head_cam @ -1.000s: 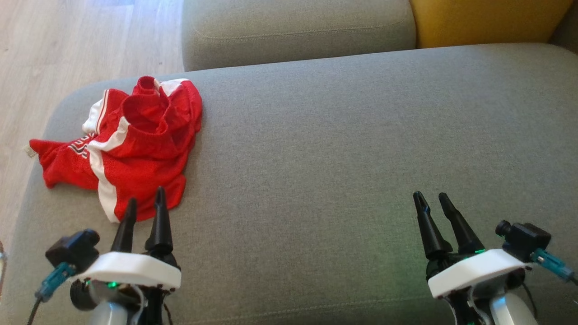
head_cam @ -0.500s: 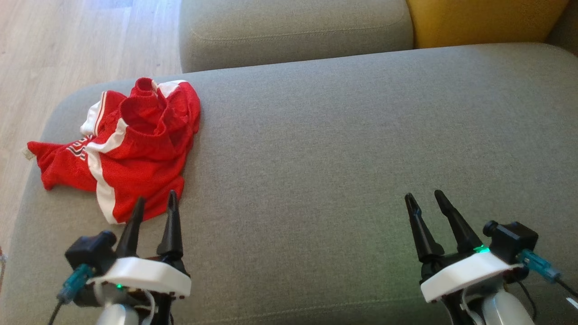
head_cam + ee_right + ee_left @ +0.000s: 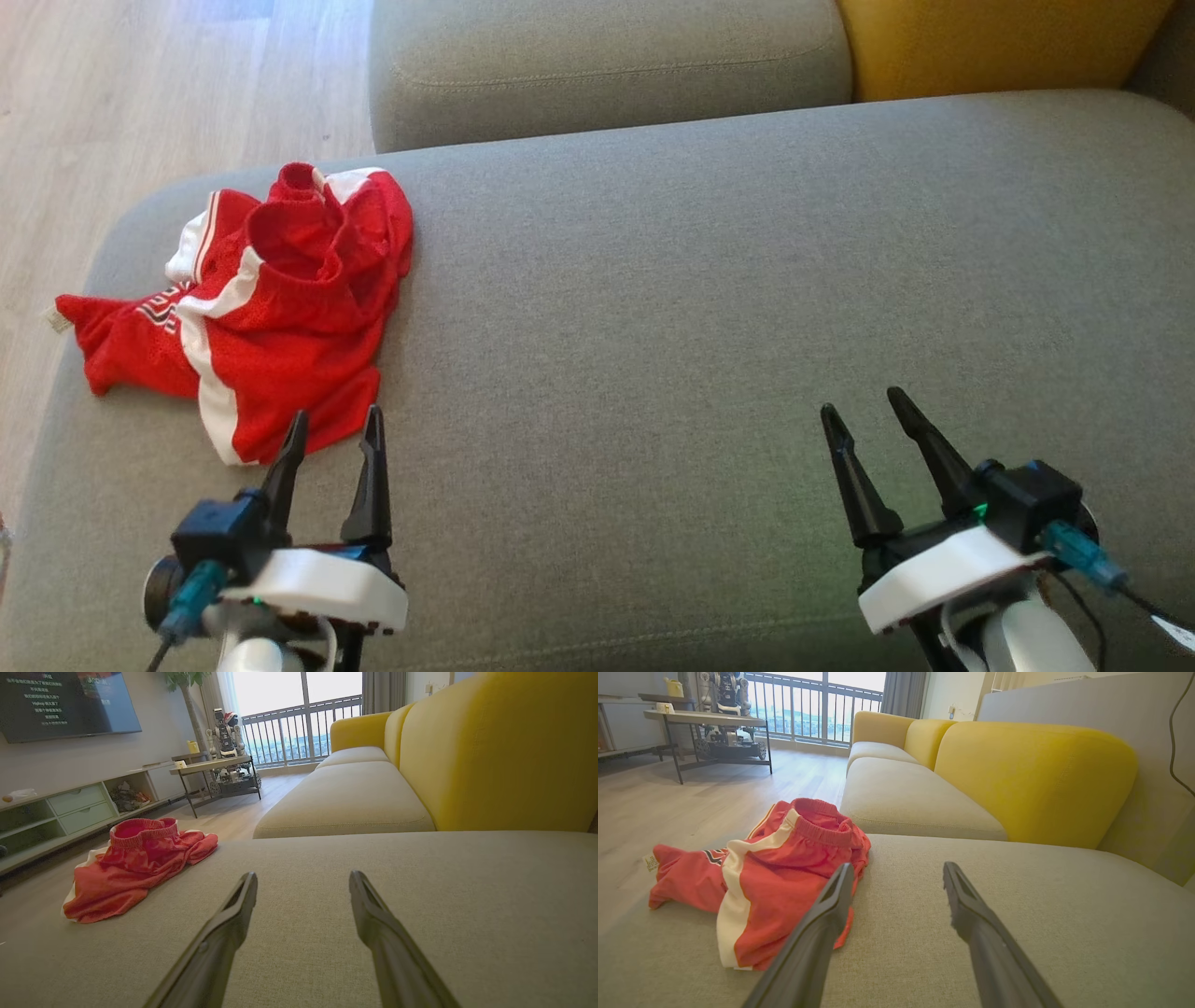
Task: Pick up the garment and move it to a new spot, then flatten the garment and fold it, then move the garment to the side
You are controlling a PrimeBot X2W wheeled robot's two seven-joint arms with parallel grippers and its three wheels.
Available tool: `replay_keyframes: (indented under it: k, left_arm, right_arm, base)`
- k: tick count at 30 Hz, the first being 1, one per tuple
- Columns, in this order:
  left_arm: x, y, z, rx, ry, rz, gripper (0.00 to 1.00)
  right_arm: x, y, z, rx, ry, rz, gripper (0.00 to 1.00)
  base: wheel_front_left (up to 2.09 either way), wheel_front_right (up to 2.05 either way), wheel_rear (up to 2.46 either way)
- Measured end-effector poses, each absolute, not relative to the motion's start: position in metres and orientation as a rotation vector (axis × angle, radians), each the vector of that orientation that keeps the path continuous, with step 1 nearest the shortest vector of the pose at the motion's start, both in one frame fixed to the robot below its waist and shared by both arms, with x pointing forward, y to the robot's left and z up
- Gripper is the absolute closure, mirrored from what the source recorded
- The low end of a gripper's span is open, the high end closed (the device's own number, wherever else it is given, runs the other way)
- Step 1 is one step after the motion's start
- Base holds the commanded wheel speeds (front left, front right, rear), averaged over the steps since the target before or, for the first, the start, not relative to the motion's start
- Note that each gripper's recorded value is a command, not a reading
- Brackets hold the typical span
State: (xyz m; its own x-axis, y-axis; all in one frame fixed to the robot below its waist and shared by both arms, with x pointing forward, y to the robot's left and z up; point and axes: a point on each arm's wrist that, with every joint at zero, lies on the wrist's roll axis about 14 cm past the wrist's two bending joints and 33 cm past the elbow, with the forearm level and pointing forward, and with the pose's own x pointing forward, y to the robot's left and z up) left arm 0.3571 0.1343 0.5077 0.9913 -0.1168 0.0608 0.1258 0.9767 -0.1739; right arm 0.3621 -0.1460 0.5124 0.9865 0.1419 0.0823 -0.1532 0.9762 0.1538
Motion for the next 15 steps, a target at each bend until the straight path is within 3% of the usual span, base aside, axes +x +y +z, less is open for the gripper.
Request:
replay_keyframes:
  k: [15]
  left_arm:
    - [0.3541,0.1325,0.502,-0.048,-0.058,-0.136,0.0]
  right_arm:
    - [0.3613,-0.1403,0.5075,0.035,-0.076,0.178,0.0]
  base:
    - [0.0,0.0,0.0]
